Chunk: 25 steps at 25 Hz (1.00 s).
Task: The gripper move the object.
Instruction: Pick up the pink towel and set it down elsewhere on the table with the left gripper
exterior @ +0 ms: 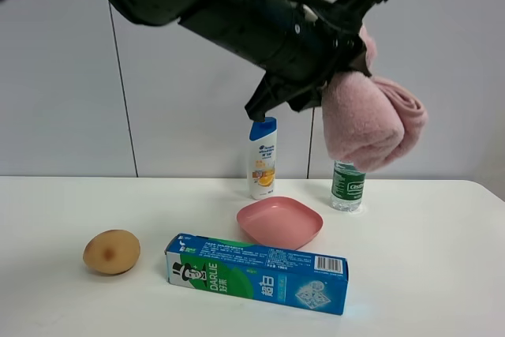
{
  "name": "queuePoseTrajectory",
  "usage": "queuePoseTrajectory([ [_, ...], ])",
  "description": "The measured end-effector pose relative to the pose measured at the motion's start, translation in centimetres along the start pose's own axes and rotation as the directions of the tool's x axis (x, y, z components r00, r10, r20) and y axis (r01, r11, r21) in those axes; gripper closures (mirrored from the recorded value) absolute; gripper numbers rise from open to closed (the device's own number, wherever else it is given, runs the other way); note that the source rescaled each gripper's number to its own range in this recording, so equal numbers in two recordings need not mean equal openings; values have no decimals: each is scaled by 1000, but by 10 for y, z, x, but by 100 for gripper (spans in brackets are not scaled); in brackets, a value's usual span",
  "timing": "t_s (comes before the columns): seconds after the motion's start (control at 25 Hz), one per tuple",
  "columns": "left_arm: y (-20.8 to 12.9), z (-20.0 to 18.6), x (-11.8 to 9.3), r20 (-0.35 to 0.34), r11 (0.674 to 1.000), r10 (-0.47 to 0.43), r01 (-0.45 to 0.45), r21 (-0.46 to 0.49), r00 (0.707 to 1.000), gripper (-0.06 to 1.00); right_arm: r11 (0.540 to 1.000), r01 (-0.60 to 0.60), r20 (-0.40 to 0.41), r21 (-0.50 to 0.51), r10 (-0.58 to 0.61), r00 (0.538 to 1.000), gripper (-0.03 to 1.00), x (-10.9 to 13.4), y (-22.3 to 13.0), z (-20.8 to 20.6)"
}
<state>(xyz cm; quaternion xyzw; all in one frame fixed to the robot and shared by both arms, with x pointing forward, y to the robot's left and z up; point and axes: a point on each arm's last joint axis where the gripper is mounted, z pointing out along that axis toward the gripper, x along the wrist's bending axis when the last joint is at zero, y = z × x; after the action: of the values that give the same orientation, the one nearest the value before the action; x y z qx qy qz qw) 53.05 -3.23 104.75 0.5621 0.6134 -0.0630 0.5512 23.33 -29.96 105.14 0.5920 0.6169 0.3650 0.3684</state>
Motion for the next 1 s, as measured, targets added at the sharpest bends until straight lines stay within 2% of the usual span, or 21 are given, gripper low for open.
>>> queuePoseTrajectory([
  [0.28, -30, 35, 34, -99, 996, -48, 55, 74, 994, 94, 1000, 0, 0, 0, 0, 1000, -3, 0, 0, 0],
  [0.56, -48, 47, 44, -131, 992, -51, 66, 112, 990, 94, 1000, 0, 0, 0, 0, 1000, -3, 0, 0, 0],
  [0.68, -54, 53, 45, -135, 990, -10, 29, 139, 991, 94, 1000, 0, 0, 0, 0, 1000, -3, 0, 0, 0],
  [0.84, -53, 67, 30, -113, 984, 62, -41, 173, 992, 94, 1000, 0, 0, 0, 0, 1000, -3, 0, 0, 0],
  [1.0, -53, 83, 19, -96, 981, 77, -58, 187, 992, 94, 1000, 0, 0, 0, 0, 1000, -3, 0, 0, 0],
])
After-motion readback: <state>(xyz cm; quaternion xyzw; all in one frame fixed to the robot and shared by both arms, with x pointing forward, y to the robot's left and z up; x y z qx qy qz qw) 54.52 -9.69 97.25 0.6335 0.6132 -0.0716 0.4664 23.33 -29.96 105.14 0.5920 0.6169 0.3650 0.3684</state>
